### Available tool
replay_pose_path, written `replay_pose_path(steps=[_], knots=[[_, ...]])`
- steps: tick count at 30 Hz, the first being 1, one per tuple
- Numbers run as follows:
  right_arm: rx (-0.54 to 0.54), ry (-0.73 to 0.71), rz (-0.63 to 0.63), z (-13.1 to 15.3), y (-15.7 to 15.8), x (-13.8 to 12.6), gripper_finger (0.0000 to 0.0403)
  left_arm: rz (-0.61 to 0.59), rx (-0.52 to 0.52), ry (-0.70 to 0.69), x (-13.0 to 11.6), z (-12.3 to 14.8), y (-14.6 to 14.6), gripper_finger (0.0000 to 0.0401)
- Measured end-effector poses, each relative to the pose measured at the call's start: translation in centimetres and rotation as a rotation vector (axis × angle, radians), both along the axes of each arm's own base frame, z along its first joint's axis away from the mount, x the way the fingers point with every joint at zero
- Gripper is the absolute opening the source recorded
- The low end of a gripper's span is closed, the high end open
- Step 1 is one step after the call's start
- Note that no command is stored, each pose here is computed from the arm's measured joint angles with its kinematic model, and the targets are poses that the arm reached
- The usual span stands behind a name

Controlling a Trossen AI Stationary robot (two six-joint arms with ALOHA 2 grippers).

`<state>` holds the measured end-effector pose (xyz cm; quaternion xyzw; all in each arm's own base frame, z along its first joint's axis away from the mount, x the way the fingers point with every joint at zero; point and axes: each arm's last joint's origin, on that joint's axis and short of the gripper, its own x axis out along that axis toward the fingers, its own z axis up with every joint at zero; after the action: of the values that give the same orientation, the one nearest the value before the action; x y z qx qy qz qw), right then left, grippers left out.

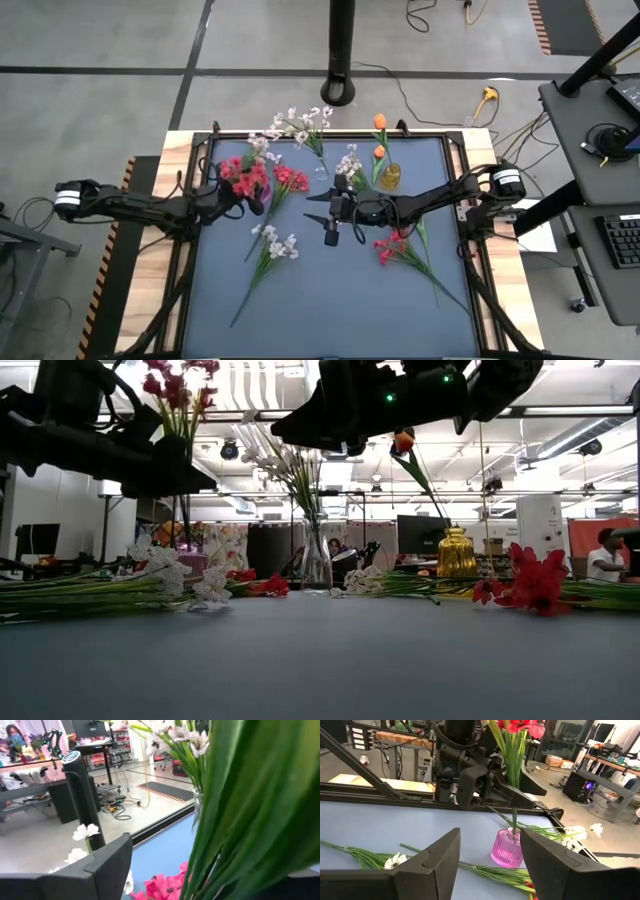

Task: Sort flowers into vase by color
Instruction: Put the red flower into the purple vase

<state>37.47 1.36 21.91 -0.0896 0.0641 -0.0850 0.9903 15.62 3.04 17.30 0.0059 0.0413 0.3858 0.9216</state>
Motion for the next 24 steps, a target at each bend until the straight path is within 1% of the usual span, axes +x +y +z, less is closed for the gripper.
replay_pose_path(steps=[3, 8, 12, 16, 20, 24], knots=[[0.009, 0.001, -0.001, 0.0, 0.0, 0.0, 0.0199, 0.014, 0.004, 0.020, -0.2, 0.0, -0.2, 0.0276], [0.009, 0.004, -0.001, 0.0, 0.0, 0.0, 0.0199, -0.005, 0.001, 0.054, -0.3, 0.5, -0.5, 0.0276], [0.009, 0.001, -0.001, 0.2, 0.0, 0.1, 0.0199, -0.010, -0.027, 0.087, -0.2, 1.3, -0.6, 0.0276], [0.008, 0.007, -0.001, 0.2, 0.0, 0.1, 0.0199, -0.004, -0.061, 0.154, -0.1, 2.0, -0.7, 0.0278], [0.007, 0.009, -0.001, 0.2, 0.0, 0.1, 0.0199, 0.005, -0.094, 0.197, -0.1, 2.5, -0.7, 0.0286], [0.006, 0.019, -0.001, 0.1, 0.0, 0.1, 0.0199, 0.009, -0.105, 0.223, -0.2, 2.6, -0.7, 0.0297]])
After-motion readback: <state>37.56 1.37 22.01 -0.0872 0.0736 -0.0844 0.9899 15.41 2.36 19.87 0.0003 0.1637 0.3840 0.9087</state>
